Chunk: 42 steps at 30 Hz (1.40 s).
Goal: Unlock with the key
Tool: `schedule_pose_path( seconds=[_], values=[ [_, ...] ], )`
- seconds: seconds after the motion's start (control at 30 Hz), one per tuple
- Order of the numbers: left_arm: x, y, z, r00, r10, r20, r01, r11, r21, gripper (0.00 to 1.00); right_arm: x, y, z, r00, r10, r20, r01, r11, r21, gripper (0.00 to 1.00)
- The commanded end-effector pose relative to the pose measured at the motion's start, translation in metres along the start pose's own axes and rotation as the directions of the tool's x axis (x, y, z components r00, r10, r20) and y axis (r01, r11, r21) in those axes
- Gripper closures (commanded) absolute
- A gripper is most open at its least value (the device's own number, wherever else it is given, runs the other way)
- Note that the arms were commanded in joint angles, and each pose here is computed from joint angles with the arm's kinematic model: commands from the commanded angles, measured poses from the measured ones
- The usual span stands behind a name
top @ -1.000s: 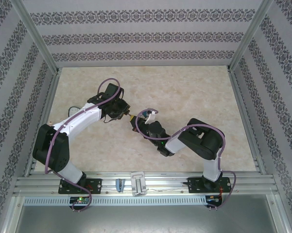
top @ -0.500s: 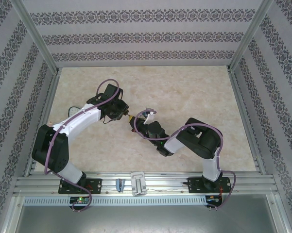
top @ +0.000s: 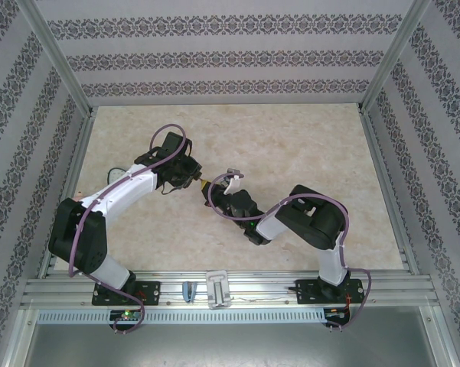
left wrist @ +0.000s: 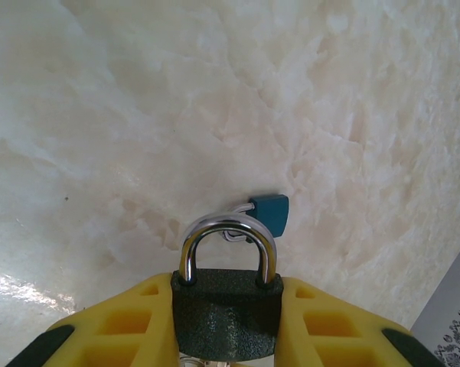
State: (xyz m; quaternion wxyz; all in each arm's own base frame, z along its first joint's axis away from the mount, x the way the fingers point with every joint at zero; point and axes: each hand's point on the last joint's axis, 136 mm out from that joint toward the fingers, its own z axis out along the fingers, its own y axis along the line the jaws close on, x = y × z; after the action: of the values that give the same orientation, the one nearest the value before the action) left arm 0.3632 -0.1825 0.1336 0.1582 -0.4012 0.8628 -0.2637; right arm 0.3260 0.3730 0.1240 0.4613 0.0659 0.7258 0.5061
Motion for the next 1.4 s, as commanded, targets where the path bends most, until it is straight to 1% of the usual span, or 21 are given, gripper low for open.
schedule_pose_path(
  seconds=[0.0,0.2,0.27,0.43,0.53,0.67,0.8,0.97,1.1,1.37],
  values=[
    [0.029,-0.014,-0.006,0.992,0.023,-0.125,-0.014,0.997,0.07,0.72,-0.018,0.037,0.012,0.995,0.103,0.01,-0.1,0.983,-0.154,1.0],
    [0.037,-0.007,-0.007,0.988,0.056,-0.142,-0.049,0.997,0.054,0.72,-0.027,0.057,0.012,0.993,0.118,-0.02,-0.12,0.967,-0.226,1.0],
    [0.039,-0.005,-0.008,0.987,0.062,-0.146,-0.054,0.997,0.052,0.72,-0.027,0.061,0.015,0.991,0.13,-0.045,-0.137,0.96,-0.246,1.0],
    [0.05,-0.008,-0.007,0.98,0.086,-0.178,-0.077,0.995,0.06,0.72,-0.025,0.072,0.02,0.991,0.109,-0.082,-0.128,0.947,-0.293,1.0],
    [0.053,-0.009,-0.009,0.978,0.103,-0.181,-0.092,0.994,0.067,0.72,-0.028,0.073,0.02,0.992,0.105,-0.073,-0.122,0.947,-0.296,1.0],
    [0.055,-0.01,-0.012,0.977,0.114,-0.18,-0.101,0.992,0.078,0.72,-0.037,0.066,0.019,0.988,0.136,-0.069,-0.15,0.948,-0.282,1.0],
    [0.057,-0.015,-0.014,0.972,0.138,-0.191,-0.119,0.987,0.111,0.72,-0.037,0.066,0.018,0.978,0.176,-0.112,-0.202,0.934,-0.293,1.0],
    [0.057,-0.015,-0.016,0.971,0.154,-0.184,-0.131,0.983,0.131,0.72,-0.03,0.063,0.014,0.971,0.18,-0.156,-0.22,0.931,-0.291,1.0],
    [0.046,-0.01,-0.019,0.977,0.137,-0.16,-0.117,0.985,0.129,0.72,-0.026,0.053,0.008,0.969,0.179,-0.173,-0.22,0.939,-0.263,1.0],
    [0.024,-0.005,-0.03,0.984,0.145,-0.1,-0.133,0.984,0.116,0.72,-0.02,0.023,-0.013,0.965,0.162,-0.205,-0.2,0.964,-0.177,0.76]
  ],
)
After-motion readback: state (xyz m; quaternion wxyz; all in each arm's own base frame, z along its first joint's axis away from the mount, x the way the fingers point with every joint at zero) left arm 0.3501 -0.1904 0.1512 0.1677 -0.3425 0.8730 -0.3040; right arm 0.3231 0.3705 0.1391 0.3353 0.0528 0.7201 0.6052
